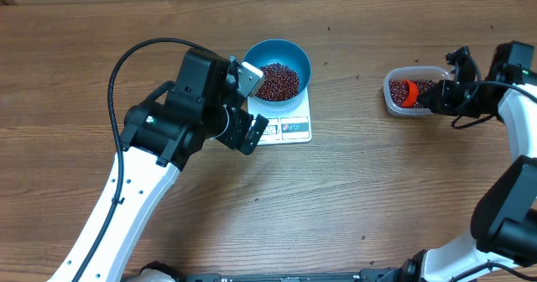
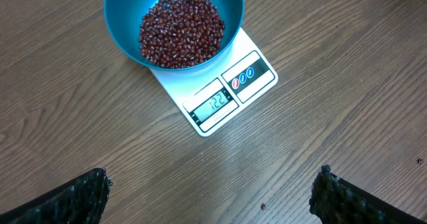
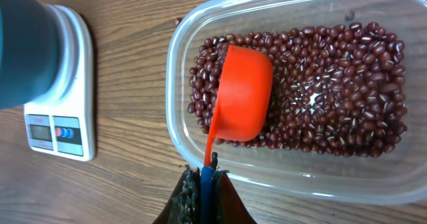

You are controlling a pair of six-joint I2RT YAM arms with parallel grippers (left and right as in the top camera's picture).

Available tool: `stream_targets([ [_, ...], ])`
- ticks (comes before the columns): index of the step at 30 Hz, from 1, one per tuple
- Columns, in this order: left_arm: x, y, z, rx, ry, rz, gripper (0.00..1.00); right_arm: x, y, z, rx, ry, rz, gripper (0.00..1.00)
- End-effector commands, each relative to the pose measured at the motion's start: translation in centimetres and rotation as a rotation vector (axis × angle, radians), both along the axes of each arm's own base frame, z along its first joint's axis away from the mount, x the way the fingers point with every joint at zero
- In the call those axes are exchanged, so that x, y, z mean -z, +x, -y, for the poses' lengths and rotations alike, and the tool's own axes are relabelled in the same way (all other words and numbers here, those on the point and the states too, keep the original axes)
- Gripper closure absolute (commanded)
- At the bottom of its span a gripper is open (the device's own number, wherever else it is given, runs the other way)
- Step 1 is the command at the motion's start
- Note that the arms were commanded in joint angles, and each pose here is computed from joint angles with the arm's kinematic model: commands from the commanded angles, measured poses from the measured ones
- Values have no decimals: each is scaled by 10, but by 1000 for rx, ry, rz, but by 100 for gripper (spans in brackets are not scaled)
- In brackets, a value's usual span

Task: Scoop item into bowl and weigh 150g on scale
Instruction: 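Carry the empty red scoop right and dip it into the bean tub, then lift the filled scoop out of the tub with right gripper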

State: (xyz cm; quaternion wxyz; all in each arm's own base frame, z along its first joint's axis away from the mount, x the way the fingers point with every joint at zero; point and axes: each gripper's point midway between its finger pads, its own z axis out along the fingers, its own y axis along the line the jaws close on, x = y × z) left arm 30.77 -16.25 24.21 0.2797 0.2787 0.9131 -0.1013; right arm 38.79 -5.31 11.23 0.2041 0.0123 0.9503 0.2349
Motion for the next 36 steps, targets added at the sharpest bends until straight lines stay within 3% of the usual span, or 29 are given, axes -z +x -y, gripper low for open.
stream_targets([
  [1, -2, 1, 1, -8, -6, 1, 0, -8, -2, -1, 6, 104, 28, 96],
  [21, -2, 1, 1, -8, -6, 1, 0, -50, -22, 53, 239, 461, 119, 97],
  [36, -2, 1, 1, -8, -6, 1, 1, -123, -17, 7, 111, 891, 269, 96],
])
